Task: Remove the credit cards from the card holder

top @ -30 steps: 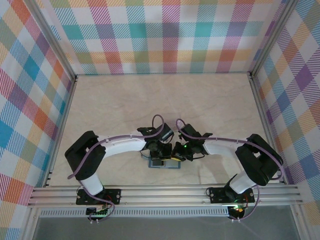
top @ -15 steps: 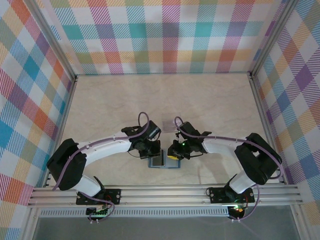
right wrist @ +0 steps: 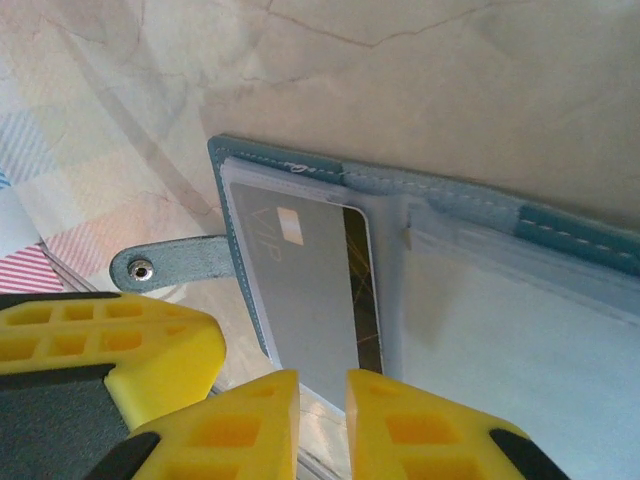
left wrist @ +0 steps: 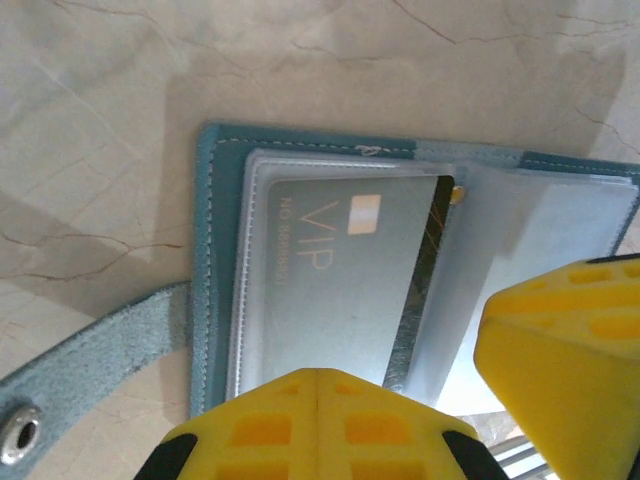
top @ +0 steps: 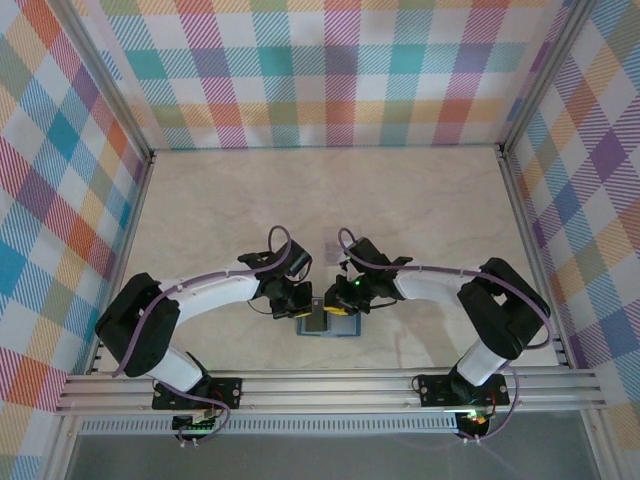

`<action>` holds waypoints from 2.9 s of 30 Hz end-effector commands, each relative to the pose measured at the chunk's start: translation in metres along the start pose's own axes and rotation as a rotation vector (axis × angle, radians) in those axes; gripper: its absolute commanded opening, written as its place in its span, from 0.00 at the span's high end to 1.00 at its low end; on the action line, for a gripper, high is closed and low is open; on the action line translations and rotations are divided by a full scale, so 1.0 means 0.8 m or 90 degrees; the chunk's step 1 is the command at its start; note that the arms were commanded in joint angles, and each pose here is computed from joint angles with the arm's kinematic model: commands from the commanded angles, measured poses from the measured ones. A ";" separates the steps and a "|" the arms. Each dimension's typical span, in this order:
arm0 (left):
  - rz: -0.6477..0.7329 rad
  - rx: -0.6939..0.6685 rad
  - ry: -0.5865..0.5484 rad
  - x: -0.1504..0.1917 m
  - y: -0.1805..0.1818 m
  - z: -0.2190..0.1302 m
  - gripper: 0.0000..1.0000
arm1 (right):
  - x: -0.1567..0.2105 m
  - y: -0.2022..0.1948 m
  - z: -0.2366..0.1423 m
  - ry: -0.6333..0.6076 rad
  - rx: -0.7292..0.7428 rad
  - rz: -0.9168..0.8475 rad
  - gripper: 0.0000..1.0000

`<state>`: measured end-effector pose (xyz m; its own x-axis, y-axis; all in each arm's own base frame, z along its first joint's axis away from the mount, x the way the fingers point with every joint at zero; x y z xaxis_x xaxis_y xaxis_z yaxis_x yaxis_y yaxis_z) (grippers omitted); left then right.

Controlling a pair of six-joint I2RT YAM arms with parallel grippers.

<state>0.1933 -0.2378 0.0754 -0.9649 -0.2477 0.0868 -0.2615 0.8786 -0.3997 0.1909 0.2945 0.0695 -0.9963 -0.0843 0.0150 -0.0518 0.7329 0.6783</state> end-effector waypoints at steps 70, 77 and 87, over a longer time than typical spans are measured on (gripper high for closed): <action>-0.021 -0.023 0.049 0.005 0.033 0.030 0.94 | 0.003 -0.005 0.036 0.053 0.061 -0.061 0.79; -0.021 -0.024 0.051 0.005 0.033 0.030 0.94 | 0.003 -0.005 0.040 0.070 0.062 -0.058 0.80; -0.023 -0.027 0.047 0.006 0.035 0.028 0.94 | 0.005 -0.010 0.025 0.051 0.100 -0.061 0.95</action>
<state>0.1871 -0.2337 0.0516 -0.9627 -0.2280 0.1457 -0.2686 0.8698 -0.4139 0.1897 0.3047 0.0460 -0.9808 -0.1934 0.0231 -0.1447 0.8031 0.5781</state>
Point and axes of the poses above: each hand's point on the last joint's axis, 136 mm out from that joint toward the fingers, its own z axis out along the fingers, its own y axis along the line the jaws close on, x = y × z, the point moved 3 cm from there along -z, back along the fingers, and after that the axes turned 9 degrees about -z, right-handed, at the moved point
